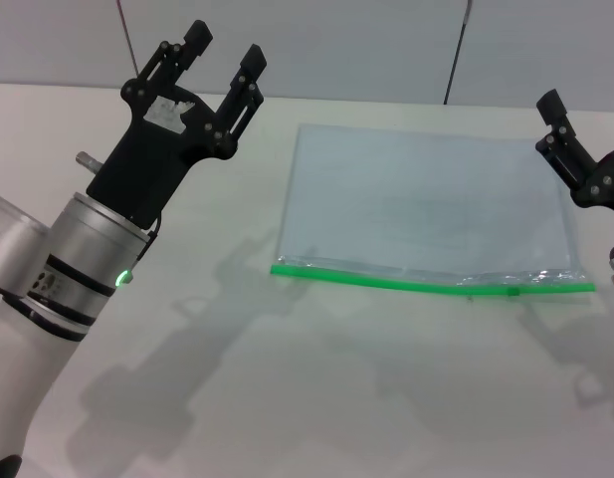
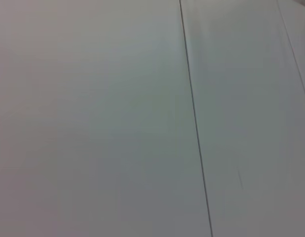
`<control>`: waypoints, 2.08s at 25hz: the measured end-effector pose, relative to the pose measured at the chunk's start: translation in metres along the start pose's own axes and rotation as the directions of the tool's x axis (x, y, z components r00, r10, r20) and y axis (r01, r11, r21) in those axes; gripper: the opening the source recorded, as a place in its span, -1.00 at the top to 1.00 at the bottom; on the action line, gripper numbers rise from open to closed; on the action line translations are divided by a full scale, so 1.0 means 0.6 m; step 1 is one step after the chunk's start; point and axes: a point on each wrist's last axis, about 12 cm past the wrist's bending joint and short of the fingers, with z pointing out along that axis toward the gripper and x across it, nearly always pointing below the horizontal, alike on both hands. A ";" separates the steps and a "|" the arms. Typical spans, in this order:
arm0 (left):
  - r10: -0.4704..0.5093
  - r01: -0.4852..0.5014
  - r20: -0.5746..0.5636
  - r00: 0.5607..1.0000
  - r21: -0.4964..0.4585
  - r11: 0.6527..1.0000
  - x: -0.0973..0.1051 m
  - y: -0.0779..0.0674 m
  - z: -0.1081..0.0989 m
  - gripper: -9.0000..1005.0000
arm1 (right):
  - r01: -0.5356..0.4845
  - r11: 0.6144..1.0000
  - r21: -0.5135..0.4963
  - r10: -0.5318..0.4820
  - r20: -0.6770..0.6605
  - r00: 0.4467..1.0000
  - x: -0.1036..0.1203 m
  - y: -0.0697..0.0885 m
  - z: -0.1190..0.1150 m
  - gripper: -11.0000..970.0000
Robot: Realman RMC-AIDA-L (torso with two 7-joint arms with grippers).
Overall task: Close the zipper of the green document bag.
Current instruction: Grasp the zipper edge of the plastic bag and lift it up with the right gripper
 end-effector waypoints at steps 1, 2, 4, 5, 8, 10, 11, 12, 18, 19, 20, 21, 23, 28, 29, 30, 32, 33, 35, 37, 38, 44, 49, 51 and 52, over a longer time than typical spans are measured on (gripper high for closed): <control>0.000 0.000 0.000 1.000 0.000 1.000 0.000 0.000 0.000 -0.23 | 0.000 1.000 0.000 0.000 0.000 1.000 0.000 0.000 0.000 -0.82; 0.000 0.000 0.000 1.000 0.000 1.000 0.000 0.000 0.000 -0.23 | 0.000 1.000 0.000 0.000 0.000 1.000 0.000 0.000 0.000 -0.82; 0.000 0.000 0.001 1.000 0.001 1.000 0.000 0.000 0.001 -0.23 | 0.000 1.000 -0.001 0.000 0.001 1.000 0.000 0.000 0.001 -0.82; 0.000 0.000 0.001 1.000 0.001 1.000 0.000 0.000 0.001 -0.23 | 0.000 1.000 -0.001 0.000 0.001 1.000 0.000 0.000 0.001 -0.82; 0.000 0.000 0.001 1.000 0.001 1.000 0.000 0.000 0.001 -0.23 | -0.002 1.000 -0.001 0.002 0.001 1.000 0.000 0.000 0.002 -0.82; 0.000 0.000 0.001 1.000 0.001 1.000 0.000 0.000 0.001 -0.23 | -0.002 1.000 -0.002 0.002 0.001 1.000 0.000 0.000 0.002 -0.82; 0.000 0.000 0.001 1.000 0.001 1.000 0.000 0.000 0.001 -0.23 | -0.001 1.000 -0.002 0.001 0.001 1.000 0.000 0.000 0.002 -0.82; 0.000 0.000 0.001 1.000 0.001 1.000 0.000 0.000 0.001 -0.23 | 0.000 1.000 -0.002 0.000 -0.003 1.000 0.001 0.000 0.002 -0.82; 0.003 -0.003 -0.003 1.000 -0.002 1.000 0.000 0.001 -0.001 -0.22 | 0.022 1.000 0.002 -0.022 -0.088 0.996 0.017 -0.006 -0.001 -0.82; 0.004 -0.004 -0.005 1.000 -0.002 1.000 0.001 0.002 -0.002 -0.22 | 0.034 0.999 0.011 -0.032 -0.107 0.994 0.021 -0.011 -0.005 -0.82; 0.005 -0.005 -0.007 1.000 -0.003 1.000 0.001 0.002 -0.002 -0.22 | 0.055 0.998 0.022 -0.051 -0.133 0.990 0.025 -0.018 -0.011 -0.82; 0.006 -0.006 -0.009 1.000 -0.004 1.000 0.001 0.003 -0.002 -0.22 | 0.080 0.996 0.031 -0.074 -0.160 0.984 0.030 -0.025 -0.018 -0.82; 0.006 -0.006 -0.013 1.000 -0.004 1.000 0.002 0.003 -0.003 -0.22 | 0.134 0.990 0.041 -0.122 -0.210 0.970 0.037 -0.037 -0.034 -0.82; 0.009 -0.009 -0.015 1.000 -0.005 1.000 0.002 0.005 -0.003 -0.22 | 0.297 0.954 0.028 -0.276 -0.294 0.915 0.043 -0.052 -0.081 -0.82; 0.011 -0.011 -0.016 1.000 -0.006 1.000 0.002 0.006 -0.004 -0.21 | 0.335 0.942 0.020 -0.312 -0.312 0.897 0.044 -0.053 -0.092 -0.82; 0.015 -0.015 -0.017 1.000 -0.008 1.000 0.002 0.007 -0.005 -0.21 | 0.365 0.931 0.010 -0.342 -0.326 0.881 0.045 -0.052 -0.100 -0.82; 0.024 -0.024 -0.019 1.000 -0.011 1.000 0.002 0.011 -0.007 -0.21 | 0.435 0.900 -0.021 -0.412 -0.364 0.835 0.048 -0.050 -0.117 -0.82; 0.028 -0.028 -0.019 0.999 -0.014 0.999 0.002 0.012 -0.008 -0.21 | 0.464 0.885 -0.040 -0.443 -0.381 0.812 0.051 -0.049 -0.122 -0.82; 0.031 -0.032 -0.021 0.999 -0.022 0.999 0.002 0.015 -0.010 -0.21 | 0.512 0.855 -0.085 -0.497 -0.417 0.761 0.058 -0.045 -0.132 -0.82; 0.031 -0.032 -0.022 0.999 -0.025 0.999 0.002 0.015 -0.012 -0.21 | 0.546 0.828 -0.132 -0.541 -0.450 0.711 0.066 -0.043 -0.138 -0.82; 0.032 -0.032 -0.022 0.999 -0.026 0.999 0.002 0.015 -0.012 -0.21 | 0.557 0.817 -0.148 -0.555 -0.461 0.692 0.069 -0.043 -0.141 -0.82; 0.032 -0.033 -0.021 0.999 -0.026 0.999 0.002 0.016 -0.012 -0.20 | 0.623 0.750 -0.224 -0.629 -0.533 0.566 0.085 -0.049 -0.152 -0.82; 0.032 -0.033 -0.022 0.999 -0.027 0.999 0.002 0.016 -0.012 -0.20 | 0.670 0.692 -0.269 -0.684 -0.542 0.488 0.086 -0.049 -0.162 -0.82; 0.032 -0.033 -0.023 0.999 -0.028 0.999 0.002 0.016 -0.013 -0.20 | 0.684 0.671 -0.287 -0.703 -0.539 0.464 0.087 -0.046 -0.164 -0.82; 0.032 -0.033 -0.023 0.999 -0.028 0.999 0.002 0.016 -0.013 -0.20 | 0.691 0.658 -0.299 -0.716 -0.534 0.450 0.087 -0.043 -0.164 -0.82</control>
